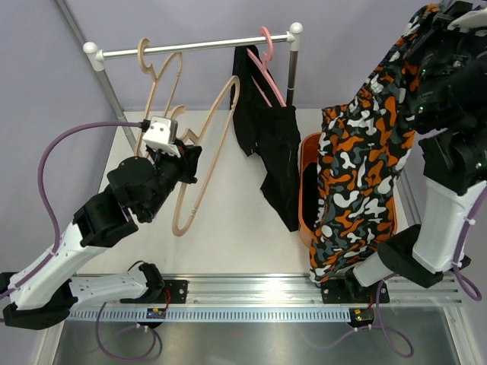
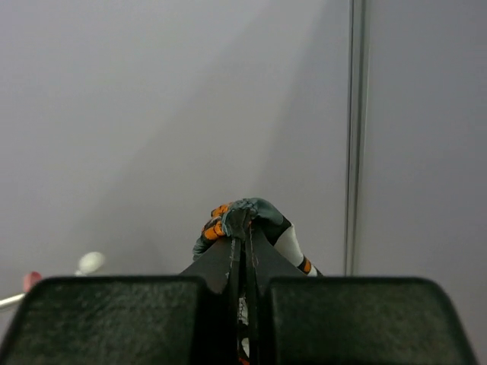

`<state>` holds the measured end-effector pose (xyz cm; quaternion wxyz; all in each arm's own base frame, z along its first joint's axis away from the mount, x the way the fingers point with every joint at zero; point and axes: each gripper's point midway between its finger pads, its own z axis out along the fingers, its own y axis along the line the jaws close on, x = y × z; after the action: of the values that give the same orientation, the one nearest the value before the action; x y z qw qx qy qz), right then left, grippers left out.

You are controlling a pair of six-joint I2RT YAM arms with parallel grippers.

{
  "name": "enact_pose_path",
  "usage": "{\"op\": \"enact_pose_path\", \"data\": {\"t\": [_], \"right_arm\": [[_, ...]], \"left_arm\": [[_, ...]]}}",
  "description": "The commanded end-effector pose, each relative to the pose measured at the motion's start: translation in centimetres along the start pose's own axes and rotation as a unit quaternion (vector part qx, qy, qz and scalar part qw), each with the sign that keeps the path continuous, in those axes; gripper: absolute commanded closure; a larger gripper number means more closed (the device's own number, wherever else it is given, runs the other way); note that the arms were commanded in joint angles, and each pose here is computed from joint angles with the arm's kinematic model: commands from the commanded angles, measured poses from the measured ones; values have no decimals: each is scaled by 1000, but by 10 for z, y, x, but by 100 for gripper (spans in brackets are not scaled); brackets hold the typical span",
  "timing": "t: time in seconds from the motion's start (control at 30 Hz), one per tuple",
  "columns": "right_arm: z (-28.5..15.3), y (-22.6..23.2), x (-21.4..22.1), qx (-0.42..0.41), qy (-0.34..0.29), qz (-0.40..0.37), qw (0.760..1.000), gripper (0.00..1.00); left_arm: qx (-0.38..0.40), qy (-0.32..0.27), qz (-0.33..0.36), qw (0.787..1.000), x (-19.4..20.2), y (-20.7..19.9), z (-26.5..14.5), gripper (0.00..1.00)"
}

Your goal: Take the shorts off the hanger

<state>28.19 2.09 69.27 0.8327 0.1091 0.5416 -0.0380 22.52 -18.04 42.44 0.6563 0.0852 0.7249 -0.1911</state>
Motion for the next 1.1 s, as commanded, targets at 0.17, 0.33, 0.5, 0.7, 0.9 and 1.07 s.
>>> {"op": "enact_pose_path", "data": {"t": [0.17, 0.33, 0.5, 0.7, 0.9, 1.07], "right_arm": [[28, 12, 98, -86, 165, 197, 963, 100], [34, 10, 91, -153, 191, 294, 924, 100], [12, 24, 16, -231, 66, 283, 928, 100], [-19, -2, -98, -194, -150, 260, 934, 100], [32, -12, -105, -178, -199, 300, 916, 100], [61, -16, -90, -178, -208, 328, 904, 100]], "left_arm": [[15, -1, 0, 1000, -10, -4, 0, 100], [12, 9, 8, 1000, 0, -2, 2, 100], [16, 9, 10, 1000, 4, -2, 3, 100], [20, 13, 6, 1000, 8, -3, 2, 100], [28, 20, 4, 999, 9, -6, 2, 100], [21, 28, 12, 999, 17, -3, 2, 100]]}}
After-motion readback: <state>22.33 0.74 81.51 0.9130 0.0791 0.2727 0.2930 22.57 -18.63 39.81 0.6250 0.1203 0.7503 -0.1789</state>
